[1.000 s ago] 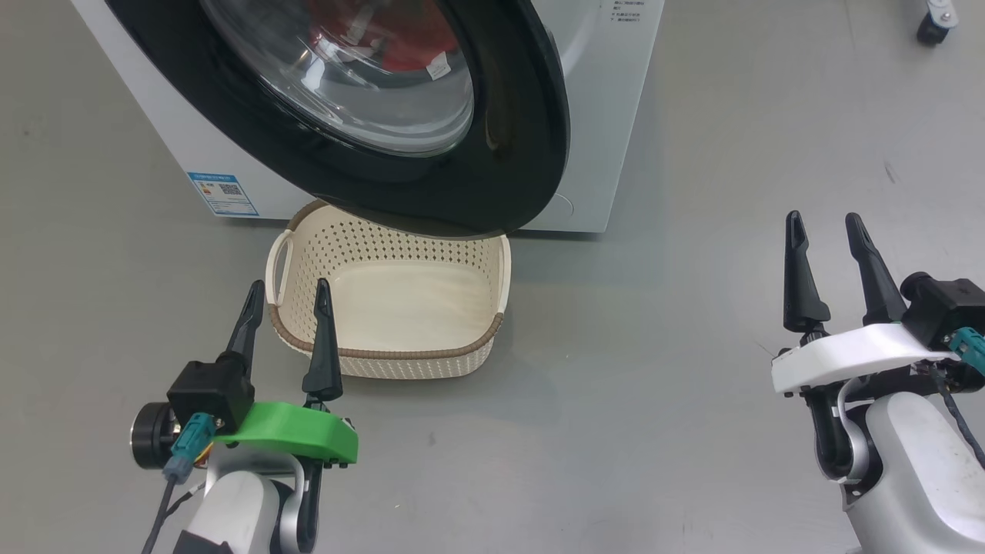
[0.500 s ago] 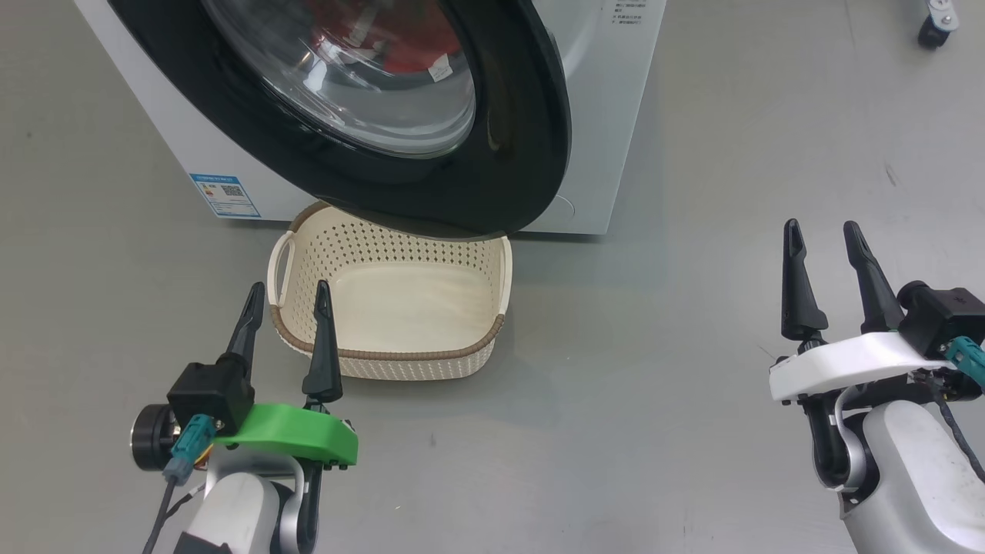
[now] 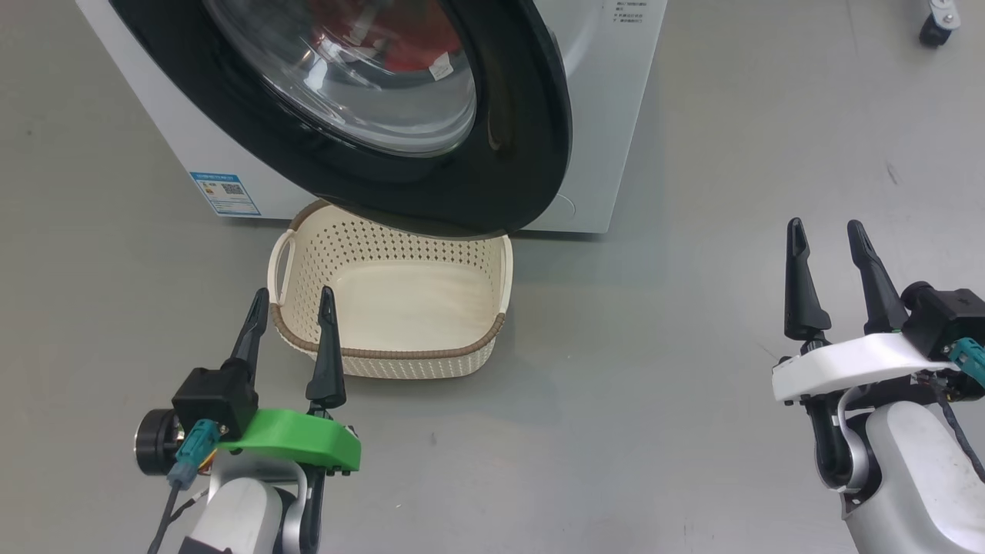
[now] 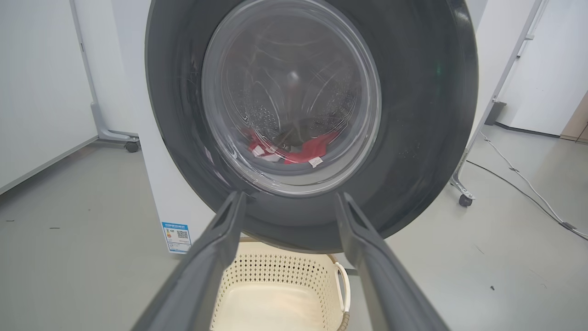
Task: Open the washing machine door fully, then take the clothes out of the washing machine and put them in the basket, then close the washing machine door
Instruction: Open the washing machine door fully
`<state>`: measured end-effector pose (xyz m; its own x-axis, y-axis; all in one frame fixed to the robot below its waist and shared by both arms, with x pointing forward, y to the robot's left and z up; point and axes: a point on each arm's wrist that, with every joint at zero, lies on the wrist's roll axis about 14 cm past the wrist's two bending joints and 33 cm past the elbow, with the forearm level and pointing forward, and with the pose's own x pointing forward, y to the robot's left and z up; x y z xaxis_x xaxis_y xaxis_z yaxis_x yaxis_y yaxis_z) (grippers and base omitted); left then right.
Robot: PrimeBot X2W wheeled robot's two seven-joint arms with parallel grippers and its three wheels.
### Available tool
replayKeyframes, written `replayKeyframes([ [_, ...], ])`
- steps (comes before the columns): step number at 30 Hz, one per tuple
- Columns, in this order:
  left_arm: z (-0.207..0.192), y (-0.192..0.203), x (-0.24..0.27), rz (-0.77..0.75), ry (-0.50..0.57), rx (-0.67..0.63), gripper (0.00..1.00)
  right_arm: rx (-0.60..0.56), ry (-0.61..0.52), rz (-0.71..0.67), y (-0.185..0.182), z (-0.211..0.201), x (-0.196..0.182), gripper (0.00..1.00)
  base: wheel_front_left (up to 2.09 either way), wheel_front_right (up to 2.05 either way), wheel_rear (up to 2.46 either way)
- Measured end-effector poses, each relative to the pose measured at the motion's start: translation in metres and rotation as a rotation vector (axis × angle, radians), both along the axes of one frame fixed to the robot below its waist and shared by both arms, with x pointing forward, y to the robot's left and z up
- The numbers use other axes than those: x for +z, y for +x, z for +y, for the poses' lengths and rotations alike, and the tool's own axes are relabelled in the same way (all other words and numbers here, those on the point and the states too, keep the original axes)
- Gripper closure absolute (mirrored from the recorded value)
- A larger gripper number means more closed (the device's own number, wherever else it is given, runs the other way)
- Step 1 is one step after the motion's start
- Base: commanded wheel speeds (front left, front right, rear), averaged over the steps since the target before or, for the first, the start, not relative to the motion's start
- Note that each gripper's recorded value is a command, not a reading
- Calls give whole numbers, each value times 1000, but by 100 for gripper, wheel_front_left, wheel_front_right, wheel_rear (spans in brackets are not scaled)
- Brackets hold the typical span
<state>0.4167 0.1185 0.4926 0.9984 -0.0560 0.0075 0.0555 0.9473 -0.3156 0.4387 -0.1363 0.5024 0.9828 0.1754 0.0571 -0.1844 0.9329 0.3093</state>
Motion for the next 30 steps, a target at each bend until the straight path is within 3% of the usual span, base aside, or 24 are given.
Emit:
replayKeyframes([
  [14, -4, 0, -5, 11, -1, -13, 0, 19, -5, 9, 2, 1, -7, 0, 0, 0, 0],
  [20, -8, 0, -11, 30, -7, -26, 0, 57, 94, 37, 13, 6, -10, 0, 0, 0, 0],
  [30, -11, 4, -28, 73, -11, -37, 0, 140, 246, 32, 65, 18, 20, 0, 0, 0, 0],
])
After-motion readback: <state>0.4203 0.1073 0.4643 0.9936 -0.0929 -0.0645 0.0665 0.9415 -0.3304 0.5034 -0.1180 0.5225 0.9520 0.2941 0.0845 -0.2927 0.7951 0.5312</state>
